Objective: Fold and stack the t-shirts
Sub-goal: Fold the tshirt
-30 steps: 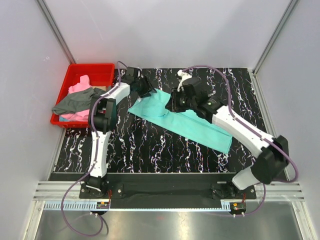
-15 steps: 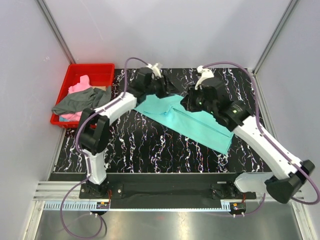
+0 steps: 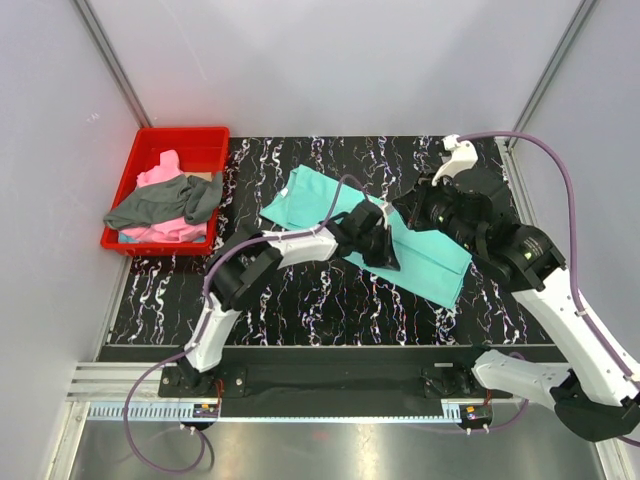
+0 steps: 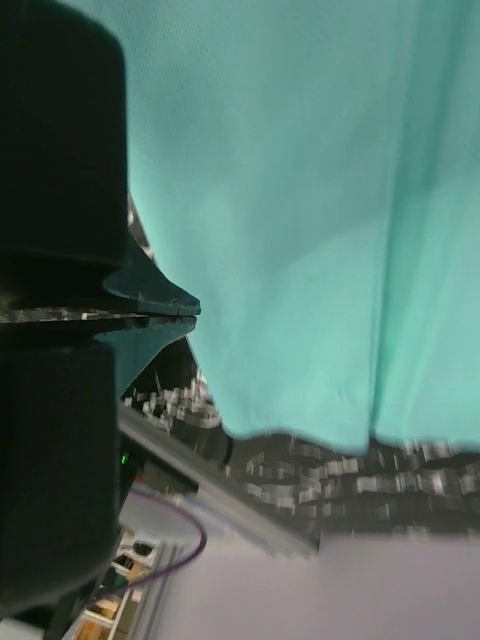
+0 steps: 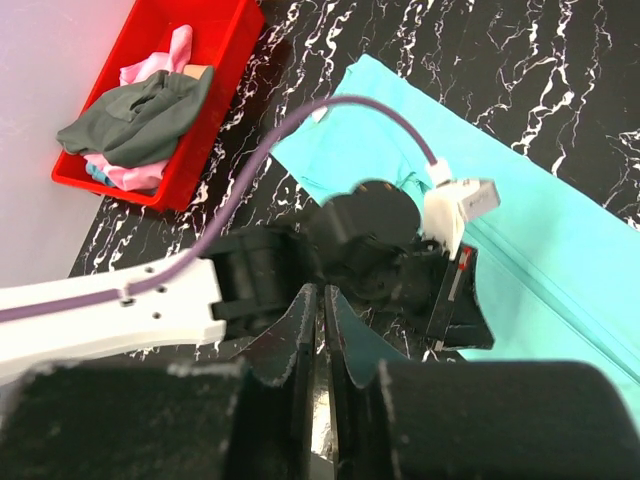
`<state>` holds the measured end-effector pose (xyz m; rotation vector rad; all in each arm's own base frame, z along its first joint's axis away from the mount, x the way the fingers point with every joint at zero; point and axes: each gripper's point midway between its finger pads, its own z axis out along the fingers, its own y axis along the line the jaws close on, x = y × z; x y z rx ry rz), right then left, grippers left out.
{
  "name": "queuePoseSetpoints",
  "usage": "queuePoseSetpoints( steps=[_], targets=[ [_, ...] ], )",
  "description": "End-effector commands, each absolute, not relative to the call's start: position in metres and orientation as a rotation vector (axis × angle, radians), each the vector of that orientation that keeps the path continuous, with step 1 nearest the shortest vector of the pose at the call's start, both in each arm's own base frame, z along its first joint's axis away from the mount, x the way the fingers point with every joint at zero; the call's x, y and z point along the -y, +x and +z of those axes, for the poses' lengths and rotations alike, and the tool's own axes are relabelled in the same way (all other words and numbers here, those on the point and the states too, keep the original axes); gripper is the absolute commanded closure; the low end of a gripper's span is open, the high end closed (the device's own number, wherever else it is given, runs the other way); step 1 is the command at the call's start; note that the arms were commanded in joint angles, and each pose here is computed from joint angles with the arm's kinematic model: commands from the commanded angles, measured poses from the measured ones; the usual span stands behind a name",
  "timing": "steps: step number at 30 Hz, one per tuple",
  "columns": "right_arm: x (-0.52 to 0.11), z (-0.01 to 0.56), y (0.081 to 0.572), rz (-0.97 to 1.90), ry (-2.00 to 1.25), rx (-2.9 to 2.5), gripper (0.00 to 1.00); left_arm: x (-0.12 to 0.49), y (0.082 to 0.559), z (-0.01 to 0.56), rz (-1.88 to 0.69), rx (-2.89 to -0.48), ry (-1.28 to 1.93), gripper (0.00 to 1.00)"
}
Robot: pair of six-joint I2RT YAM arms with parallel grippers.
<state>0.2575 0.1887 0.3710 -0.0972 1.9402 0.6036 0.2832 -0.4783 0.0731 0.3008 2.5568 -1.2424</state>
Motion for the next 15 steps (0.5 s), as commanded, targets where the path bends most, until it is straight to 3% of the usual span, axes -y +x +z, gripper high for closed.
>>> queuePoseSetpoints(
  steps=[1, 9, 15],
  targets=[
    [-0.179, 0.381, 0.256, 0.582, -0.069, -1.914, 0.87, 0.471, 0.3, 0.059, -1.1, -2.588, 0.211, 1.0],
    [-0.18, 0.372, 0.253, 0.597, -0.057, -1.933, 0.87, 0.442, 0.301, 0.02, -0.839, -2.701, 0.148, 1.0],
    [-0.172, 0.368, 0.252, 0.562, -0.033, -1.94, 0.87, 0.379, 0.27, 0.004, -0.604, -2.798, 0.051, 1.0]
  ],
)
